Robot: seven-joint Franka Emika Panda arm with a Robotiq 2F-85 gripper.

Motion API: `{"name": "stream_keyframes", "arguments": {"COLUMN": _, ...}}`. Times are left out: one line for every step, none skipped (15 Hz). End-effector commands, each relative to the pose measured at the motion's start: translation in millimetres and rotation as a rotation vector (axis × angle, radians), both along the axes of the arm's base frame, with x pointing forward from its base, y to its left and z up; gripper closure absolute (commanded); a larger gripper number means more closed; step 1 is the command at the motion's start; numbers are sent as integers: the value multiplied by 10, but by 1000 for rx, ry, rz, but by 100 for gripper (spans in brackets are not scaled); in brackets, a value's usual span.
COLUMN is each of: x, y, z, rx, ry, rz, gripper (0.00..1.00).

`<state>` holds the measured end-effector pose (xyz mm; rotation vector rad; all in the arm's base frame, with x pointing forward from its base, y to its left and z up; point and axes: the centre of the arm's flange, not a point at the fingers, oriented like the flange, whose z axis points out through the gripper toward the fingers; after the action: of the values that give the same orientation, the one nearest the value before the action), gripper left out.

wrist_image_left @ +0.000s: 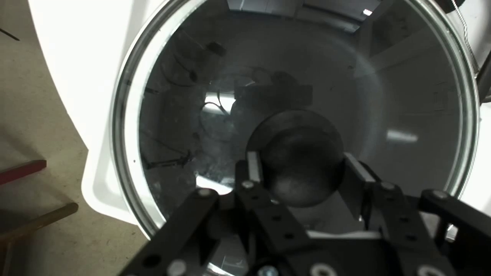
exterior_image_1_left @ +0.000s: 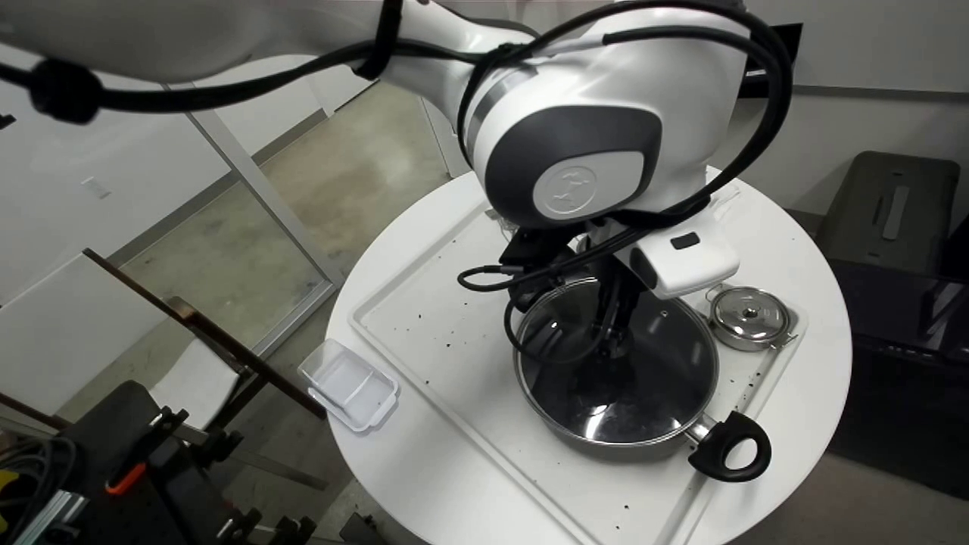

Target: Pick up the lid and cover the pot

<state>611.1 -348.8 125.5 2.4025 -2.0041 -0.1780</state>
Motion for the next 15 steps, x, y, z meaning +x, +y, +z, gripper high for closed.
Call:
{"name": "stream_keyframes", "arguments": {"x": 119, "y": -11, "z": 57, "rx": -6, "ry": -5, "rz": -12, "gripper": 75}}
{"name": "stream_keyframes", "arguments": {"x": 119, "y": -15, "z": 53, "rx": -6, "ry": -5, "rz": -13, "gripper": 75}}
{"name": "stream_keyframes", "arguments": {"x": 120, "y": -20, "z": 50, "rx": -6, "ry": -5, "rz": -14, "gripper": 75}}
{"name": "stream_keyframes", "arguments": {"x": 122, "y": -22, "z": 47, "rx": -6, "ry": -5, "rz": -14, "gripper": 75}}
{"name": "stream_keyframes", "arguments": {"x": 124, "y": -23, "z": 46, "rx": -6, "ry": -5, "rz": -14, "gripper": 75}}
{"name": "stream_keyframes", "arguments": {"x": 126, "y": -27, "z": 47, "rx": -5, "ry": -6, "rz": -14, "gripper": 75}}
{"name": "stream_keyframes", "arguments": {"x": 128, "y": -34, "z": 47, "rx": -5, "ry": -7, "rz": -15, "gripper": 75}}
{"name": "stream_keyframes", "arguments": {"x": 132, "y": -39, "z": 44, "rx": -5, "ry": -7, "rz": -15, "gripper": 75}}
{"name": "stream_keyframes", "arguments": {"x": 133, "y": -41, "z": 38, "rx": -5, "ry": -6, "rz": -15, "gripper": 75}}
{"name": "stream_keyframes", "arguments": {"x": 131, "y": -43, "z": 33, "rx": -4, "ry": -5, "rz": -16, "gripper": 75}}
{"name": "stream_keyframes", "arguments": {"x": 131, "y": -43, "z": 24, "rx": -3, "ry": -4, "rz": -16, "gripper": 75}}
{"name": "stream_keyframes", "arguments": {"x": 130, "y": -43, "z": 18, "rx": -3, "ry": -4, "rz": -16, "gripper": 75}}
{"name": "stream_keyframes", "arguments": {"x": 130, "y": -45, "z": 11, "rx": -3, "ry": -3, "rz": -16, "gripper": 75}}
{"name": "stream_keyframes", "arguments": {"x": 131, "y": -53, "z": 5, "rx": -4, "ry": -2, "rz": -17, "gripper": 75}}
{"name": "stream_keyframes", "arguments": {"x": 133, "y": -60, "z": 0, "rx": -4, "ry": -2, "rz": -18, "gripper": 75}}
